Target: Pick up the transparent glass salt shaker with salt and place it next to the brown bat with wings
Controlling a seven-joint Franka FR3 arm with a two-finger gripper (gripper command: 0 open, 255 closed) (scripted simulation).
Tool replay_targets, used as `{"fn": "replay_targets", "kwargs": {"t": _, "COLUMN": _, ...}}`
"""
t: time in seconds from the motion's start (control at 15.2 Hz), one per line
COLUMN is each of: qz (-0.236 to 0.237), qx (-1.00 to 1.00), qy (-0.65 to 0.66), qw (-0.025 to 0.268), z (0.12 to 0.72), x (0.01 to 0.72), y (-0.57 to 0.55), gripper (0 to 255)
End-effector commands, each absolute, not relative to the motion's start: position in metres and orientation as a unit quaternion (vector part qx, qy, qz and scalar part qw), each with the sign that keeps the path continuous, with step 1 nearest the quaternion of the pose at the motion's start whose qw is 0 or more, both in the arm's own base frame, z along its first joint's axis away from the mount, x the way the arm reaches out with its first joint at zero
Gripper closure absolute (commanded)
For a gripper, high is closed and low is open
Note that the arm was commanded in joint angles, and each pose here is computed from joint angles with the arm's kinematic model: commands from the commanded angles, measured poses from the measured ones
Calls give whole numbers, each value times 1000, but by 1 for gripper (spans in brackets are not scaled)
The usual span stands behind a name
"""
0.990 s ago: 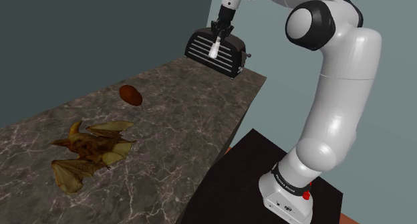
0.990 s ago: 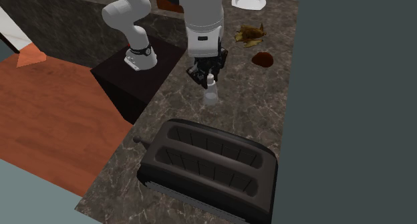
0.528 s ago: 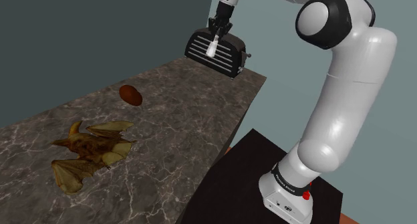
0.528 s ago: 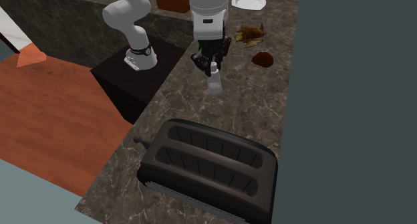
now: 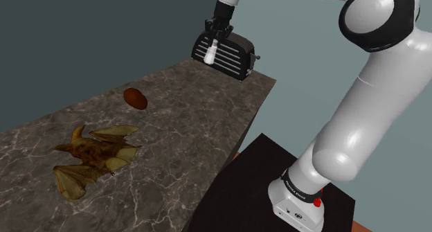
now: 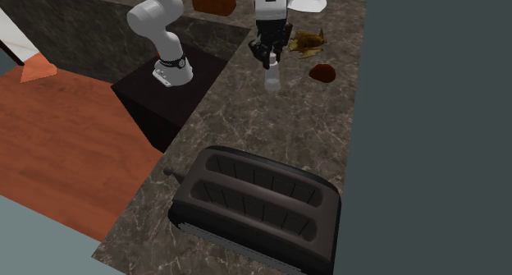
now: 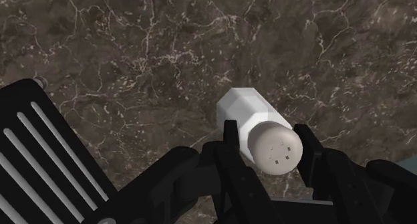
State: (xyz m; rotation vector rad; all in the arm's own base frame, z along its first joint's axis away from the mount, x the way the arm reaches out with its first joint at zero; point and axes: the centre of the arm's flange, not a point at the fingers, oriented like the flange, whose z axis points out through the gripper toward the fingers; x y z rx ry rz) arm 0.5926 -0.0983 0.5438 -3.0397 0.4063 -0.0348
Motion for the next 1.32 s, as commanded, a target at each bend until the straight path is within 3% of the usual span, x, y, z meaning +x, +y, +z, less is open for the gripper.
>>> {"fn": "replay_targets", "kwargs": {"t": 0.0, "qz": -11, "qx": -990, "qy": 133, "qw": 37, "z": 543, "x": 582, "y": -73, "gripper": 255}}
{"fn": "replay_targets", "kwargs": {"t": 1.25, "qz": -11, "qx": -990, "qy": 133, "qw": 37, "z": 544, "x": 510, "y": 167, "gripper": 255}}
